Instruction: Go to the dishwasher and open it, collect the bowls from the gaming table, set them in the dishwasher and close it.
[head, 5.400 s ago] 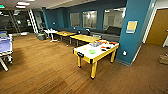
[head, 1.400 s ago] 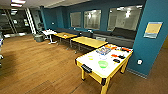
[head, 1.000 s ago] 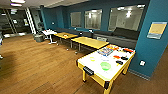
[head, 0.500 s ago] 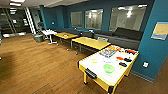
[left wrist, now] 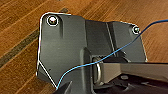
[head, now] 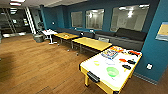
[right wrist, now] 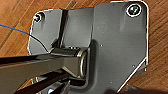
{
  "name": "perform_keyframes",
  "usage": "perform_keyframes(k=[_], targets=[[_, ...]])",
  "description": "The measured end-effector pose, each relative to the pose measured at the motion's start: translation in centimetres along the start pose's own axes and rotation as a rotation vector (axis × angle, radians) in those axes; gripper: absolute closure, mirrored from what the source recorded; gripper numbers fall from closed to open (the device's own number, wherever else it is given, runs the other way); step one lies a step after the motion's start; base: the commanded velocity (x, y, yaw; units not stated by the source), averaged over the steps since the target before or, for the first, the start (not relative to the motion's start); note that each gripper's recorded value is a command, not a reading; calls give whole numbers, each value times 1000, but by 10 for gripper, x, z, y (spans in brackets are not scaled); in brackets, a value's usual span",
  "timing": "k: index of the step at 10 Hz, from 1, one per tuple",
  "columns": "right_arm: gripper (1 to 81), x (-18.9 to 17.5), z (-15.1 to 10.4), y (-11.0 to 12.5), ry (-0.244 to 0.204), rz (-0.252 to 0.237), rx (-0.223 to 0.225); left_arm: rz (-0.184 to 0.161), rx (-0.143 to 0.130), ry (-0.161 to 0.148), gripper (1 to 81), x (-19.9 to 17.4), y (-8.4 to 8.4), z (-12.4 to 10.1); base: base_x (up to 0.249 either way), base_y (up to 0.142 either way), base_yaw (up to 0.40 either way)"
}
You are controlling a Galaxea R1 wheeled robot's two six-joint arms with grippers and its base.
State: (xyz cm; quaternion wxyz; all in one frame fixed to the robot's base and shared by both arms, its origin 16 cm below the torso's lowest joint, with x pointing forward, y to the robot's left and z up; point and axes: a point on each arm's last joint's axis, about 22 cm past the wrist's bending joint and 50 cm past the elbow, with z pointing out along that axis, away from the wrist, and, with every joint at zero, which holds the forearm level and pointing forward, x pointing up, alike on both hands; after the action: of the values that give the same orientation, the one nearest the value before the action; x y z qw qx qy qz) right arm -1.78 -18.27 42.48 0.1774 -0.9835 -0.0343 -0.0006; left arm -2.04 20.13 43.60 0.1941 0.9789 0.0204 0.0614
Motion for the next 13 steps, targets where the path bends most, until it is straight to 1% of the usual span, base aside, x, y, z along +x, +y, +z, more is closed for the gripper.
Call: perform_keyframes(k=[2, 3, 8, 11, 13], targets=[[10, 1, 1, -5, 1, 0, 6, 0, -2, 0, 10, 0, 2, 1, 143, 0, 0], [10, 0, 1, -2, 0, 0, 3, -1, -6, -1, 10, -1, 5, 2, 143, 0, 0], [10, 1, 1, -4, 1, 0, 5, -1, -7, 0, 10, 0, 6, 2, 148, 0, 0], [10, 0, 1, -3, 0, 0, 4, -1, -8, 1, 10, 1, 7, 3, 143, 65, 0], [10, 1, 2, -6, 2, -1, 6, 1, 1, 2, 10, 1, 2, 2, 138, 68, 0]])
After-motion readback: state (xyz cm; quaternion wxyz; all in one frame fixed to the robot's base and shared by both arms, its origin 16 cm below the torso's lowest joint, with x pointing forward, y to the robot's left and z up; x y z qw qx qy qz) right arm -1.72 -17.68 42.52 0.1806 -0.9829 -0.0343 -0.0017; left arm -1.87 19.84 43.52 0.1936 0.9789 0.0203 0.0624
